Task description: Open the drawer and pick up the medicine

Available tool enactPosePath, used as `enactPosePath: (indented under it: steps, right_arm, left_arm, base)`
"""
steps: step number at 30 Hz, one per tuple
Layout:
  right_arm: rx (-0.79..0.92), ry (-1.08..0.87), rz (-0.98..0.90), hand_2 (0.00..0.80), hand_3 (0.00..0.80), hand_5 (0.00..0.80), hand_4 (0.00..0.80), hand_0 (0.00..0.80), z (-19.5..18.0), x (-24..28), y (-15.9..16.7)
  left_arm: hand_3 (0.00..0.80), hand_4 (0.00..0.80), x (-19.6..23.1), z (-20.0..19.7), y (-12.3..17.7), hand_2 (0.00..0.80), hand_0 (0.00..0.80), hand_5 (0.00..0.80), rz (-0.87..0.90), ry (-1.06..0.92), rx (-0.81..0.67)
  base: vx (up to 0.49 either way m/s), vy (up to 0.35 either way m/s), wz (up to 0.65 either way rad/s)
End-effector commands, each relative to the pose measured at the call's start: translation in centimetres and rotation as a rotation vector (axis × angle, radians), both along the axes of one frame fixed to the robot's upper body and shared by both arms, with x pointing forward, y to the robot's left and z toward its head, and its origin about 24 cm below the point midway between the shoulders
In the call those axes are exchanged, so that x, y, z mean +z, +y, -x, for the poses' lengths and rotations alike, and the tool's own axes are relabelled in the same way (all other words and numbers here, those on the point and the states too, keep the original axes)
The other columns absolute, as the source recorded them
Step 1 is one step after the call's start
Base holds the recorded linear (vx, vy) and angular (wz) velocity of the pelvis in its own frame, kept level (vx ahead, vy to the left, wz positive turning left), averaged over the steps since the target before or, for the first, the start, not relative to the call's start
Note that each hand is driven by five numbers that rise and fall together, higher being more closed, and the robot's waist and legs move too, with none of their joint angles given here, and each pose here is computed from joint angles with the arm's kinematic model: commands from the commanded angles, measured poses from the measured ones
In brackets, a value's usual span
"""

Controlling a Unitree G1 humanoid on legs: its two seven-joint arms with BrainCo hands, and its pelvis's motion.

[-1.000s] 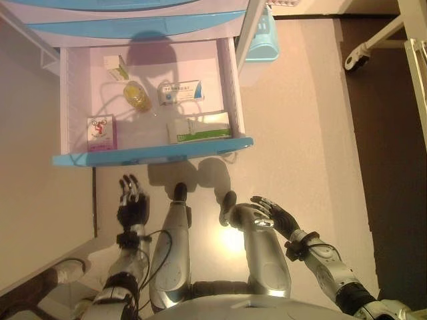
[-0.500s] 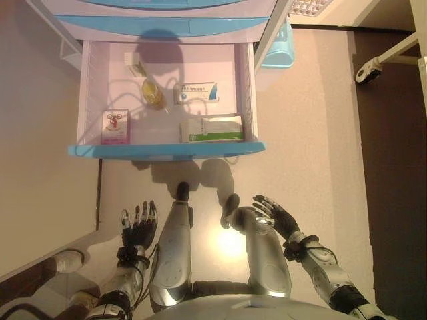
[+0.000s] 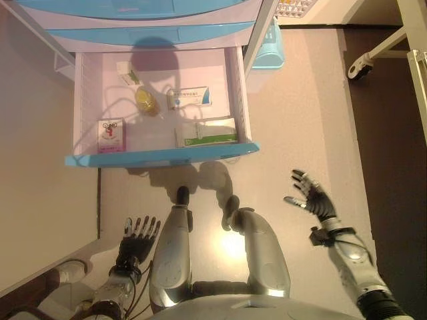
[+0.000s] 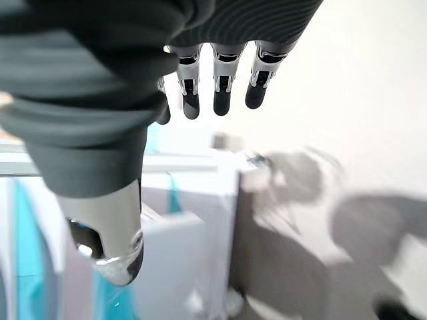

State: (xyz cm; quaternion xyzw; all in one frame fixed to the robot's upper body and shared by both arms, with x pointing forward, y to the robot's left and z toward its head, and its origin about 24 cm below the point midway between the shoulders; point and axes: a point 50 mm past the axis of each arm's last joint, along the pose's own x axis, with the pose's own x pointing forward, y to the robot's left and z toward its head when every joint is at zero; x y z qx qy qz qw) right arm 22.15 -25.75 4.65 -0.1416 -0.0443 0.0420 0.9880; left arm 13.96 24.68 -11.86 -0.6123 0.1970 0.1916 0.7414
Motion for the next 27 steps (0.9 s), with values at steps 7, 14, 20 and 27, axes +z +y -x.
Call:
enactPosePath:
  steps: [7,14,20,27]
  right_arm:
    - [0.134,-0.487,0.509,0.000,0.000,0.000,0.000,0.000,-1.6,11.9,1.5]
    - [0.196,-0.653,0.742,0.000,0.000,0.000,0.000,0.000,-4.1,18.0,3.9]
    - [0.219,-0.689,0.881,0.000,0.000,0.000,0.000,0.000,-5.6,21.3,5.3]
    - [0.206,-0.645,0.962,0.000,0.000,0.000,0.000,0.000,-7.6,22.0,6.2]
  left_arm:
    - [0.000,0.000,-0.6,3.6,1.8,0.000,0.000,0.000,-0.207,0.104,-0.042]
    - [0.000,0.000,-0.6,3.1,2.0,0.000,0.000,0.000,-0.259,0.139,-0.054]
    - [0.000,0.000,-0.4,3.2,2.5,0.000,0.000,0.000,-0.323,0.156,-0.080]
    - [0.000,0.000,-0.3,3.3,2.7,0.000,0.000,0.000,-0.385,0.185,-0.141]
  base:
    - [0.006,0.028,-0.08]
    - [0.003,0.004,0.02]
    - [0.017,-0.001,0.10]
    - [0.024,-0.016,0.13]
